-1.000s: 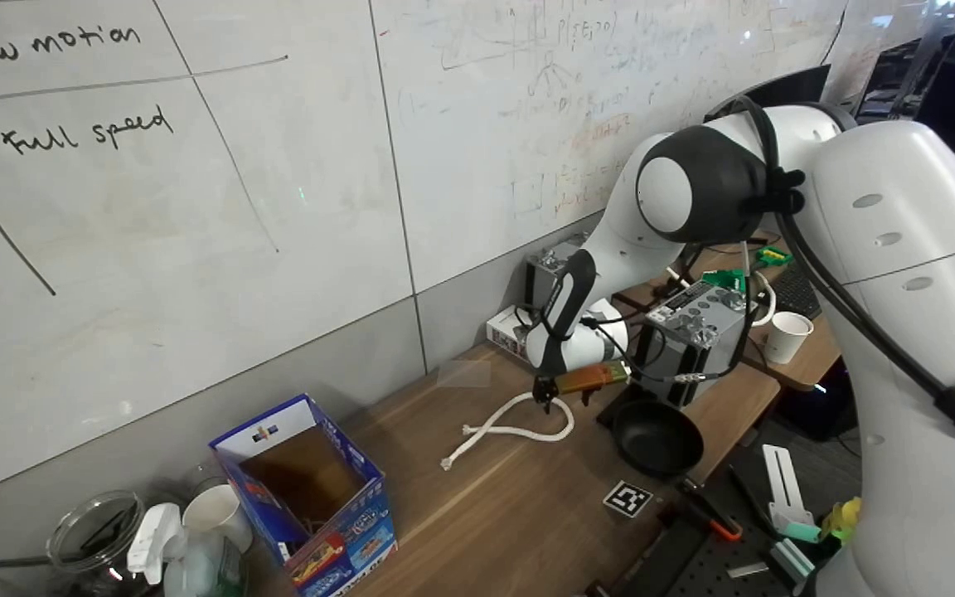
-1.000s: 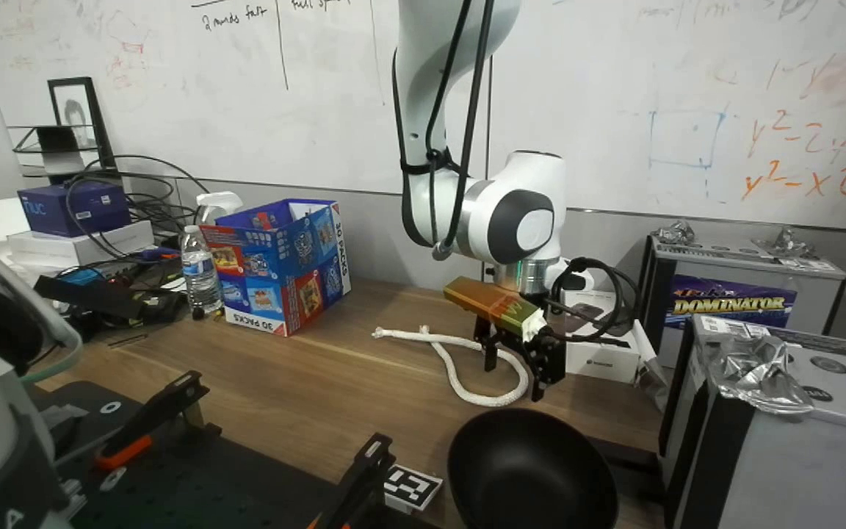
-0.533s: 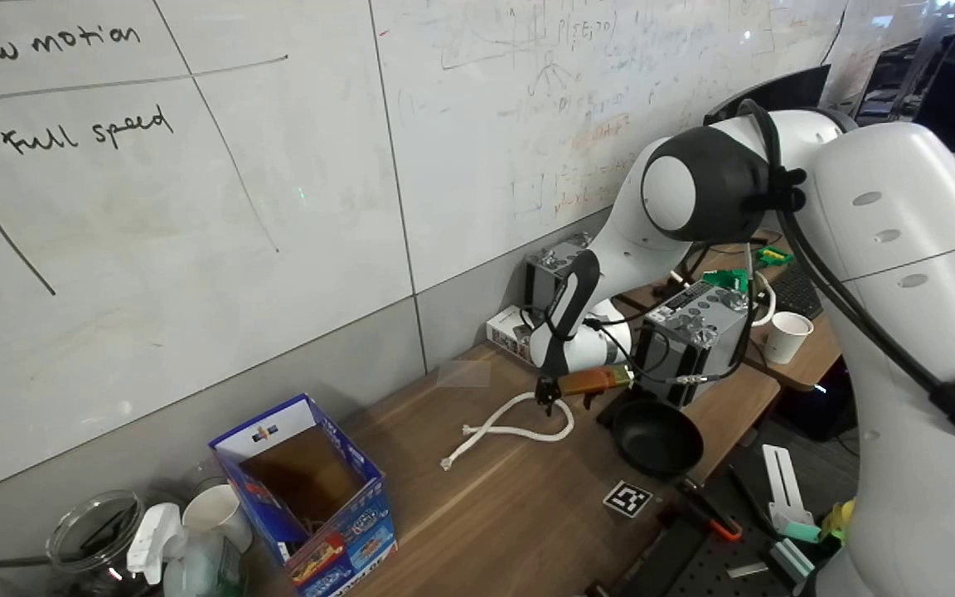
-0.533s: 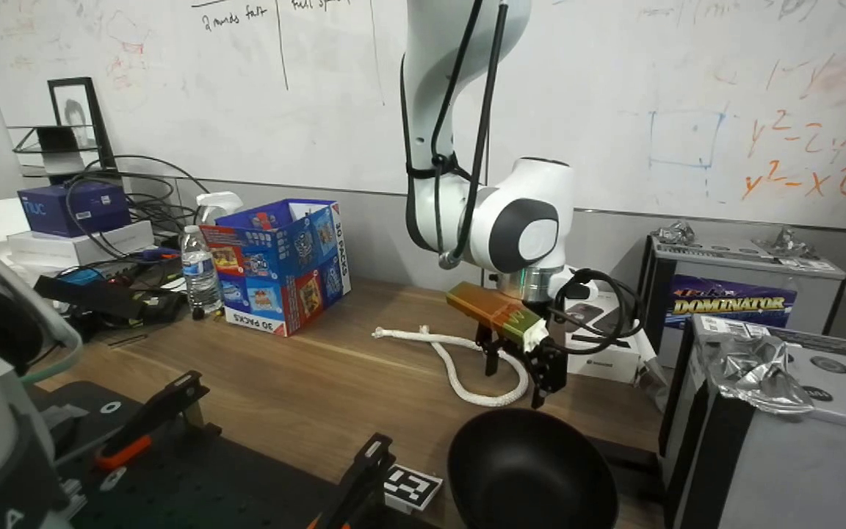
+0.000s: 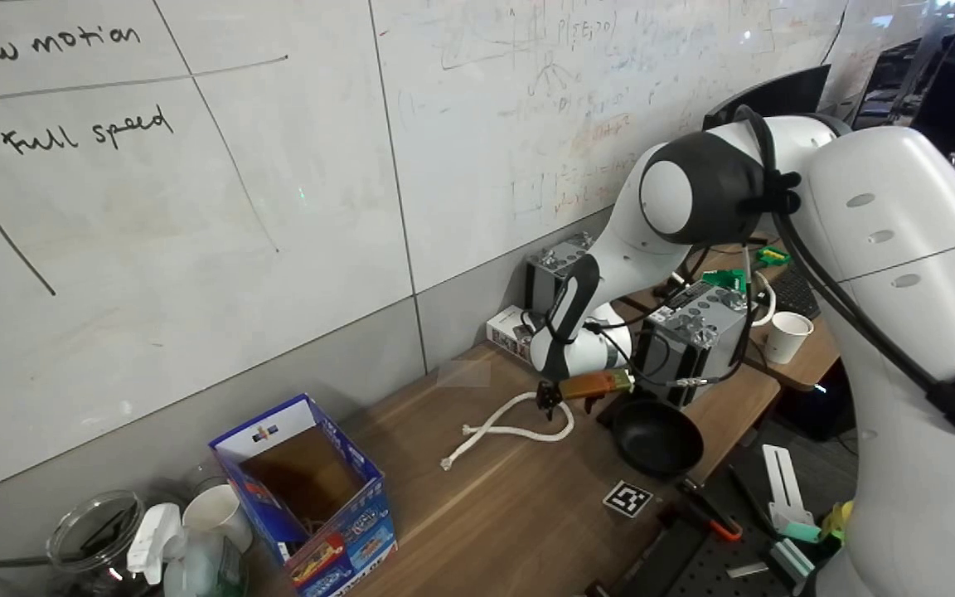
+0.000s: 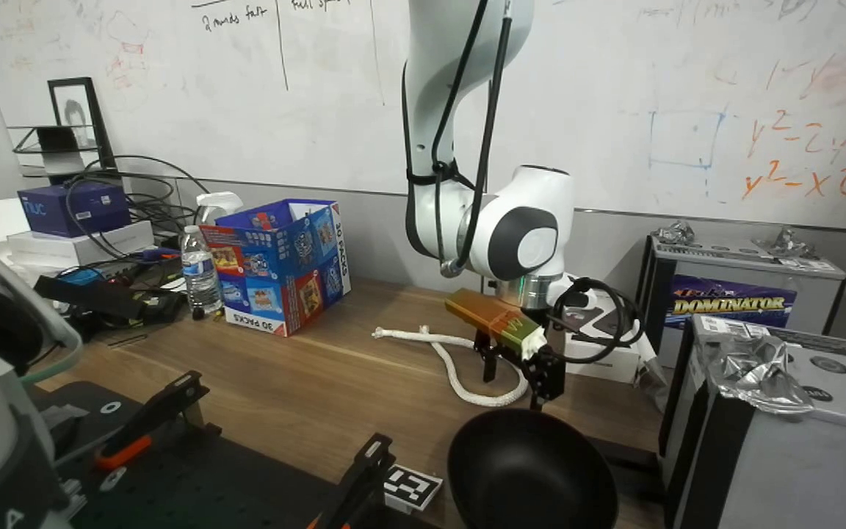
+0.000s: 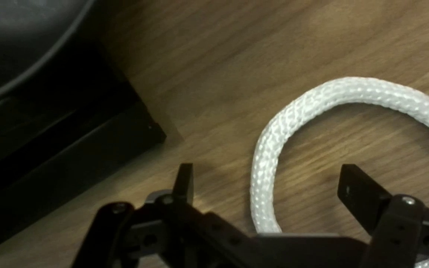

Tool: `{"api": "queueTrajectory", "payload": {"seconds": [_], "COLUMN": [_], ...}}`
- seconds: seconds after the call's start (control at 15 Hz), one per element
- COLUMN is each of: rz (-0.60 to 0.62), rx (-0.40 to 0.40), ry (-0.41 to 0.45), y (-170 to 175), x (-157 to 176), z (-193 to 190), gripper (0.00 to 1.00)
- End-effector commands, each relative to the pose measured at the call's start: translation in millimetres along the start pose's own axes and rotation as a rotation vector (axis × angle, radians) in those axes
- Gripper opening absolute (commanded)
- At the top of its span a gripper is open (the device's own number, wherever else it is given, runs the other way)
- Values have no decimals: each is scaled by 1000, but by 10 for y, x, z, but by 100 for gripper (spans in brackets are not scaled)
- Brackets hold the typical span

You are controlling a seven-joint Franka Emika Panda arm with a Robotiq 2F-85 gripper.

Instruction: Pick up the ropes from the table and put them in the box

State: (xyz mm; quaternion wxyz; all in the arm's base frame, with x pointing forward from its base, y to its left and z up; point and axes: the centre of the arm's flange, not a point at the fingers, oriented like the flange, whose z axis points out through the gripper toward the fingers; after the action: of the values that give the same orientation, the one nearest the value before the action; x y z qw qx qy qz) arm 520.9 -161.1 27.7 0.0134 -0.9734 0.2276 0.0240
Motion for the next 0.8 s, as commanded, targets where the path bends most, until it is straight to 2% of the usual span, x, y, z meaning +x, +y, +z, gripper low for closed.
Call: {"api": "queueTrajectory", "payload": {"seconds": [0.0, 0.13, 0.2, 0.27, 0.47, 0.73], "rz": [0, -3, -5, -4, -4, -4], "rx": [20, 20, 19, 20, 20, 22], "ry": [19, 22, 23, 23, 24, 31], "y": [-1, -5, -8, -9, -13, -35], "x": [56, 57, 57, 58, 61, 83], "z": [13, 14, 16, 20, 21, -28], "gripper": [100, 100, 75, 74, 49, 21]}}
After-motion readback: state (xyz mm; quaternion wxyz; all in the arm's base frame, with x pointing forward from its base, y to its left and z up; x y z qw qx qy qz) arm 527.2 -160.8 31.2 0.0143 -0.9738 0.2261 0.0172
